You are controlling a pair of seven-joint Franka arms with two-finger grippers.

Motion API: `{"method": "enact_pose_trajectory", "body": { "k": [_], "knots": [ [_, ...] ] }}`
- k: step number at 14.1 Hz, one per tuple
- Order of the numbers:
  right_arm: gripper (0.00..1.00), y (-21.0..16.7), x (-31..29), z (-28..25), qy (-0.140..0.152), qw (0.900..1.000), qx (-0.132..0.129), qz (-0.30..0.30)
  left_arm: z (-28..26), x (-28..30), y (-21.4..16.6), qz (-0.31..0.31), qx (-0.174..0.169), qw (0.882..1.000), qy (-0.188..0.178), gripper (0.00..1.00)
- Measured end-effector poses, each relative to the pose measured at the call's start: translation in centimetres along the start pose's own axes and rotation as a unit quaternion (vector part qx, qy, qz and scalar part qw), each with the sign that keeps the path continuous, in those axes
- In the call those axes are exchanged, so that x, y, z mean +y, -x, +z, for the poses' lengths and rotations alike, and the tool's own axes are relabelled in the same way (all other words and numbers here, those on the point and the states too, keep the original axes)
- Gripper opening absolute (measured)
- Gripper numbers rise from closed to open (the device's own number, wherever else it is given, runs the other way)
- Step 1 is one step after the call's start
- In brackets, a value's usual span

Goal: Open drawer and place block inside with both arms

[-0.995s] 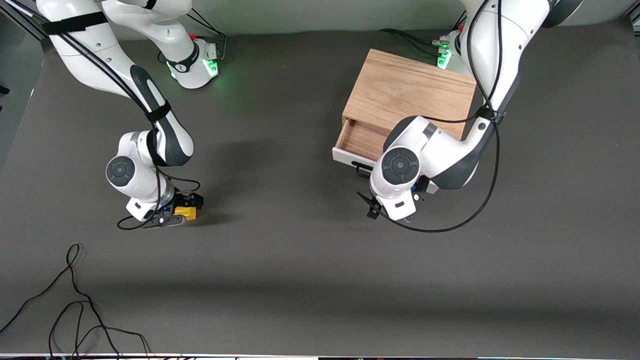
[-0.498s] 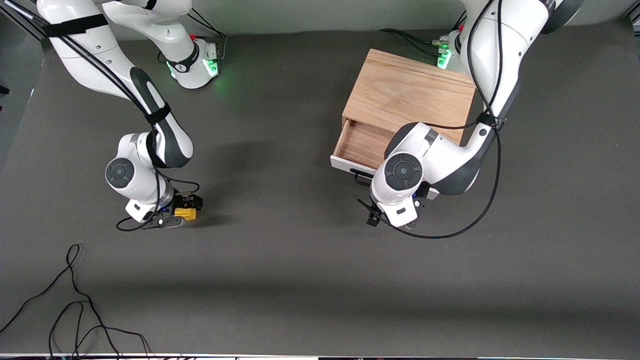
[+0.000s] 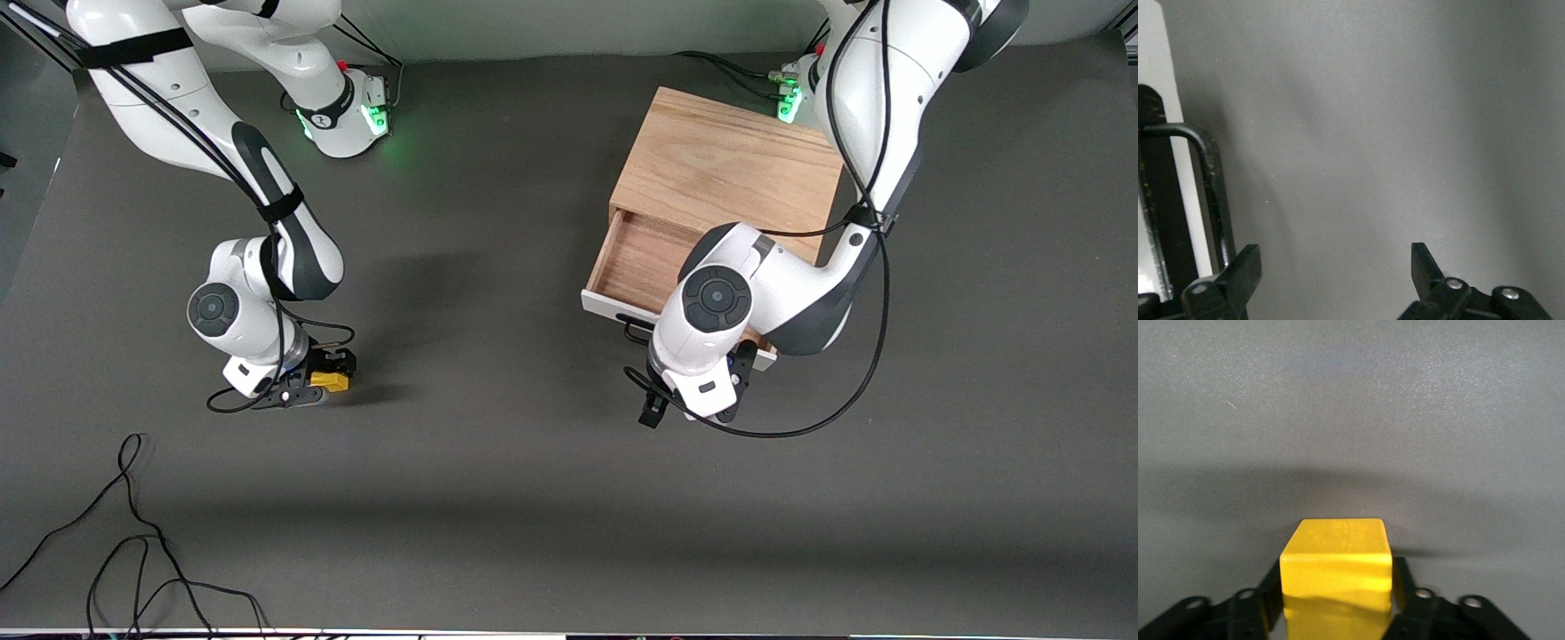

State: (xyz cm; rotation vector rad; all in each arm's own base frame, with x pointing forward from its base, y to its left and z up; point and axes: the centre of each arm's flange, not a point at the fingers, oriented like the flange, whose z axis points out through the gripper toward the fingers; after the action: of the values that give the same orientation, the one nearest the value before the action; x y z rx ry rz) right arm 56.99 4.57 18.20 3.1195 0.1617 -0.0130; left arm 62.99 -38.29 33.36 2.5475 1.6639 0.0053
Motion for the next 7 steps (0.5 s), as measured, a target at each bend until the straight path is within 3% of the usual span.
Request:
{"method": "enact_pose_trajectory", "body": {
  "k": [1,3,7],
  "knots": [
    [0.55,0.0,0.0,0.0,0.000,1.000,0.000,0.000,-1.4,0.6,-0.5,0.003,0.010,1.000,0.008,1.00],
    [0.55,0.0,0.0,0.0,0.000,1.000,0.000,0.000,-5.7,1.7,-2.0,0.024,0.030,0.999,0.009,1.00],
    [0.55,-0.4,-0.3,-0.5,0.000,1.000,0.005,-0.002,-15.2,1.0,-7.9,0.105,0.051,0.993,-0.027,1.00]
  ]
}}
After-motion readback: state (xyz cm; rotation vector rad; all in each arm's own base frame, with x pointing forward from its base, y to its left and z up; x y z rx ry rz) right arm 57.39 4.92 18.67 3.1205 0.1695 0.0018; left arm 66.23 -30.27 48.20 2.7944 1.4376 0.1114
